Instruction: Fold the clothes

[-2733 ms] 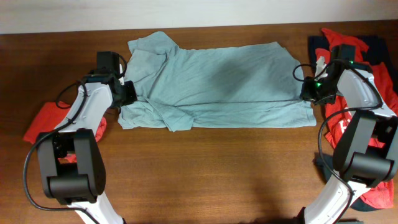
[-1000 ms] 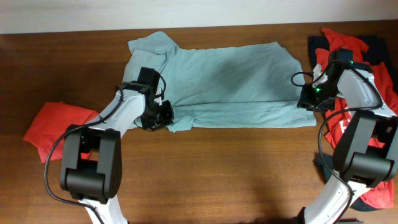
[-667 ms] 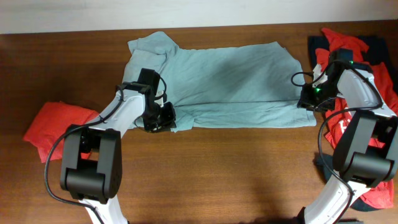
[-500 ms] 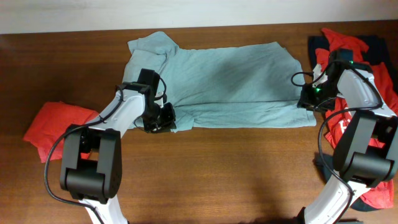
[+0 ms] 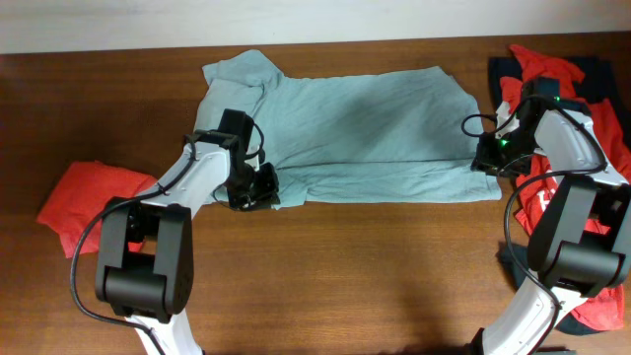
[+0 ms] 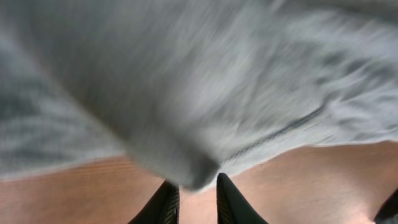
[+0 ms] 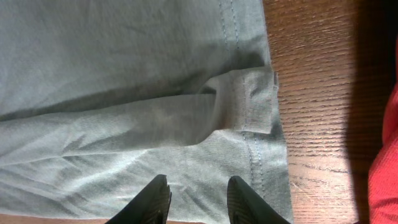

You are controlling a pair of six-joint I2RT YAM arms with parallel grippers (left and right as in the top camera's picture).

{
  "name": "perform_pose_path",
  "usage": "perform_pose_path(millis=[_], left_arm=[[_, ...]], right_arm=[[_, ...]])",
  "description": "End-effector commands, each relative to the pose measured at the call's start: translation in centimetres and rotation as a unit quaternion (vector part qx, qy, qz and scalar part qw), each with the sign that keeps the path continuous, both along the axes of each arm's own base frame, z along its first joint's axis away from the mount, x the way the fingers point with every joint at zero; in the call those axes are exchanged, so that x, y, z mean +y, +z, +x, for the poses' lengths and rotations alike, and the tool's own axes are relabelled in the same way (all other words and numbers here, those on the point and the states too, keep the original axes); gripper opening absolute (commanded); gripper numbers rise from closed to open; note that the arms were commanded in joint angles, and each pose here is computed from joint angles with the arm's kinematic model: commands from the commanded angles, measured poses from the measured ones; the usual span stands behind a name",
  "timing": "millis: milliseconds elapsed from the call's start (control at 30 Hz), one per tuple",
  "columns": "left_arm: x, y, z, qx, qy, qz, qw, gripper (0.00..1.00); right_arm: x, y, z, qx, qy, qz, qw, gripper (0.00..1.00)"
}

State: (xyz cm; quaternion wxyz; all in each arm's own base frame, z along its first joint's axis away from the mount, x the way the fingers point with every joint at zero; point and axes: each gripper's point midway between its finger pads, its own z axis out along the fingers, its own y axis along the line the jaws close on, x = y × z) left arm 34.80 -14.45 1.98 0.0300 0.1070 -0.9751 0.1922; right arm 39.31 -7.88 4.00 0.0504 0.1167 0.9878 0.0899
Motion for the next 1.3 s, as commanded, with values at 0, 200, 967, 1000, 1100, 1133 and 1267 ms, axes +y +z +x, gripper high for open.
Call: perform_pose_path(millis=[0,200,967,1000,1100,1133,1267], left_arm=[[-0.2,0.3,0.6,-0.011,0.004,-0.009,1.000,0.21],[0.7,0.0,1.3,-0.027,0.006,0.020,0.999,0.21],[-1.0,8.4,9.1,-0.188,-0.022,-0.046,0.981,0.01],[-0.6,8.8,9.9,-0.203,-0.016,-0.036,0.978,0.00],[0.7,9.6,12.4,-0.245,0.016,-0.017,0.969,0.01],[0.8,9.6,12.9,-0.254,0.018,-0.013,0.967,0.02],[1.1,9.5,14.5,-0.281,0.024,-0.002,0.959,0.05]], right_arm=[[0.3,0.0,0.3,-0.003,0.006,0.003,1.000,0.36],[0.3,0.0,0.2,-0.002,0.006,0.004,1.000,0.36],[0.3,0.0,0.3,-0.004,0.006,0.003,1.000,0.36],[0.3,0.0,0.3,-0.004,0.006,0.003,1.000,0.36],[0.3,0.0,0.3,-0.004,0.006,0.003,1.000,0.36],[0.3,0.0,0.3,-0.004,0.006,0.003,1.000,0.36],[0.3,0.0,0.3,-0.003,0.006,0.004,1.000,0.36]])
